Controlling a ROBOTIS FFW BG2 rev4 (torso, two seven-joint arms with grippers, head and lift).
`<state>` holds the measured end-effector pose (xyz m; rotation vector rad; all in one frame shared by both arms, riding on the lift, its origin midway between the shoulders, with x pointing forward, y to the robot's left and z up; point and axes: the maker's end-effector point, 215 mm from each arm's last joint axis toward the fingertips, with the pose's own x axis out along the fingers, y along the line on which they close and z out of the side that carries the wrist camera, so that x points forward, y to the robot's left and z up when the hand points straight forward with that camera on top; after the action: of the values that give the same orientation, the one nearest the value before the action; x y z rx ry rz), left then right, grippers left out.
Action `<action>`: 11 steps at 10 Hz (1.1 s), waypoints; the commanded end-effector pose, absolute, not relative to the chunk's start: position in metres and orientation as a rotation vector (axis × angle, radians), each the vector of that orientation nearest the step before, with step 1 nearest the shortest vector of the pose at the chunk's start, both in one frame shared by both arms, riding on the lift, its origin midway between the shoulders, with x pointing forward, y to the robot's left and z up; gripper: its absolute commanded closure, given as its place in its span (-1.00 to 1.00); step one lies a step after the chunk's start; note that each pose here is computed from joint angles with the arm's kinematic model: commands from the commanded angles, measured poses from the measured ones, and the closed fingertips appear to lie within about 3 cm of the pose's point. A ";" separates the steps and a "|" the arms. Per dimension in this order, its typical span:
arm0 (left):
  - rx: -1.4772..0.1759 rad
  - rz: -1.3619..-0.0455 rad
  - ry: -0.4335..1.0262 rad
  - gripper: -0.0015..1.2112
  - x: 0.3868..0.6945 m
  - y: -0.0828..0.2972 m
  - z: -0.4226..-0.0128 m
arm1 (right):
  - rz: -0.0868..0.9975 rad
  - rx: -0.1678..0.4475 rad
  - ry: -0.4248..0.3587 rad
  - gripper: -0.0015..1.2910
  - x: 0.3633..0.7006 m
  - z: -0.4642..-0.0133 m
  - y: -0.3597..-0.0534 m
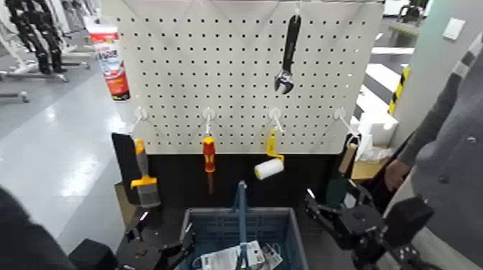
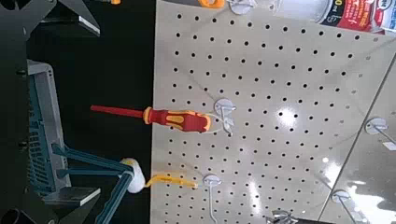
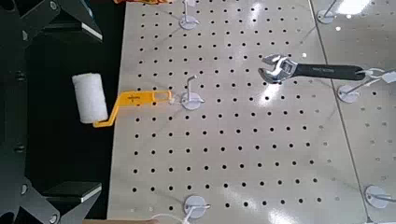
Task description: Put the black wrench into the crate.
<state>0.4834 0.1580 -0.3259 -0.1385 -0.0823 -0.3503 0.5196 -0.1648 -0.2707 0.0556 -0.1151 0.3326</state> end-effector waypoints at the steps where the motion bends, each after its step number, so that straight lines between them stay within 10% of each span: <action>1: -0.139 -0.356 -0.084 -0.82 0.483 0.155 -0.325 | 0.365 0.053 -0.137 -0.72 0.538 -0.247 -0.162; 11: -0.159 -0.378 -0.075 -0.82 0.482 0.143 -0.328 | 0.529 0.051 -0.305 -0.72 0.598 -0.135 -0.133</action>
<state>0.4818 0.1435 -0.3287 -0.1585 -0.0743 -0.3774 0.5947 -0.1359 -0.1430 0.0523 -0.2914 0.5237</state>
